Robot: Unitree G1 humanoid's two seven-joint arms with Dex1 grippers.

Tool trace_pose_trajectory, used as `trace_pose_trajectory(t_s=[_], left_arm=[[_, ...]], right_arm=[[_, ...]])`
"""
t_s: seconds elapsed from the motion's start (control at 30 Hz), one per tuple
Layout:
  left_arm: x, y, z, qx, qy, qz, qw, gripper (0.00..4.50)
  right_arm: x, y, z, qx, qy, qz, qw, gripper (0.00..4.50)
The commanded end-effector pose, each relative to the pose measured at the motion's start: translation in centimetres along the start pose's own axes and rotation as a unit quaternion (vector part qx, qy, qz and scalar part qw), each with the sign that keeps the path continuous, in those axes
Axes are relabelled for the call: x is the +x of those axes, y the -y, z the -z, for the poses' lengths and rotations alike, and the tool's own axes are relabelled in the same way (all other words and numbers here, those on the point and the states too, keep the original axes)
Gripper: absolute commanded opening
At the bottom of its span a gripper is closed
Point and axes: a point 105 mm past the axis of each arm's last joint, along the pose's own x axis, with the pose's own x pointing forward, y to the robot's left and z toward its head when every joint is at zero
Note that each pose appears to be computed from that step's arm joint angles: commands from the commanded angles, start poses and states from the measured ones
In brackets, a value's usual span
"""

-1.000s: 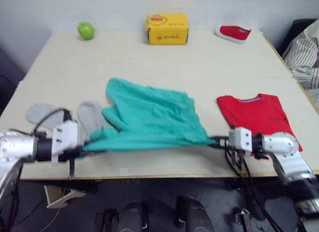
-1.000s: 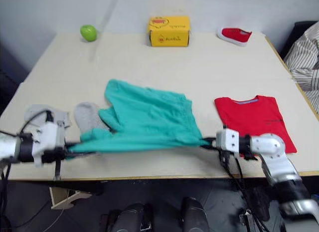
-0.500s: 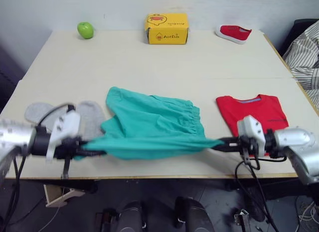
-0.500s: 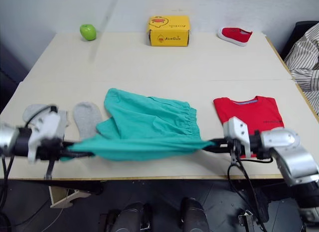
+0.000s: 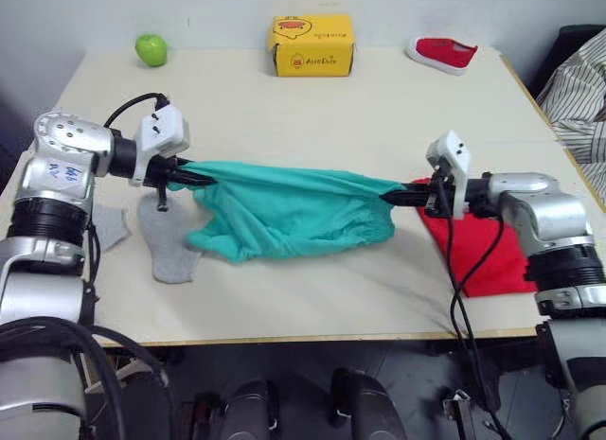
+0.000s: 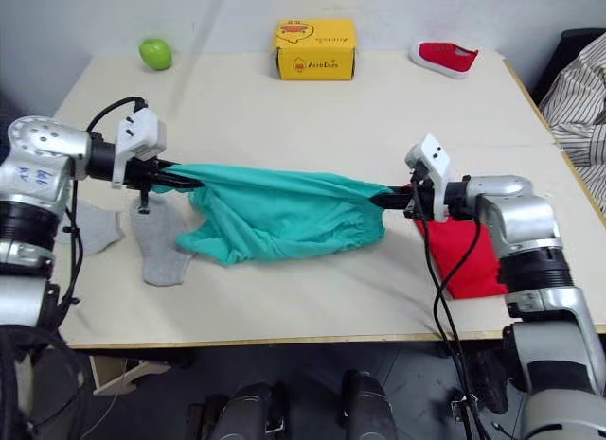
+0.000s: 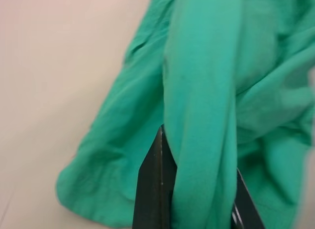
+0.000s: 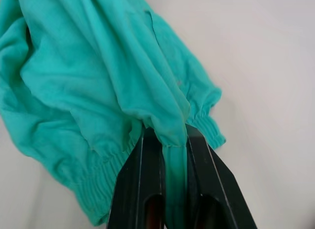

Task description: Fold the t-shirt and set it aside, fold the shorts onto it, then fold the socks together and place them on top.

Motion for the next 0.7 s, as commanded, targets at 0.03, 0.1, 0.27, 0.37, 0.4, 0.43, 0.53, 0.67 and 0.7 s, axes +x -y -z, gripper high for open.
trace_pose_trajectory(t_s=[0.03,0.1,0.27,0.37,0.4,0.43,0.53,0.67,0.7], left_arm=[[-0.6,-1.4,1.0,0.001,-0.016,-0.054,0.998,0.0],[-0.3,-1.7,1.2,-0.01,-0.006,-0.068,0.998,0.0],[-0.3,-2.0,1.8,-0.073,0.024,-0.09,0.993,0.0],[-0.4,-2.4,1.6,-0.101,0.05,-0.109,0.988,0.73],[-0.5,-2.4,1.6,-0.107,0.056,-0.112,0.986,0.99],[-0.6,-2.5,1.6,-0.108,0.058,-0.116,0.986,1.34],[-1.4,-3.2,1.7,-0.111,0.074,-0.154,0.979,2.27],[-4.0,-4.8,2.5,-0.112,0.108,-0.258,0.954,3.59],[-4.7,-5.0,2.9,-0.115,0.115,-0.283,0.945,3.61]], right_arm=[[0.2,0.7,-0.8,-0.016,0.014,0.028,0.999,0.05],[0.6,0.7,-0.9,-0.028,0.025,0.035,0.999,0.05],[1.1,1.1,-1.4,-0.021,0.057,0.064,0.996,0.05],[1.2,1.0,-1.7,0.002,0.076,0.063,0.995,0.78],[1.2,1.0,-1.8,0.003,0.082,0.067,0.994,0.99],[1.1,1.1,-1.9,0.001,0.085,0.072,0.994,1.36],[0.6,1.7,-2.2,-0.028,0.104,0.106,0.988,2.38],[-2.0,2.9,-2.9,-0.097,0.146,0.171,0.97,3.83],[-2.7,2.9,-3.0,-0.125,0.156,0.182,0.963,4.17]])
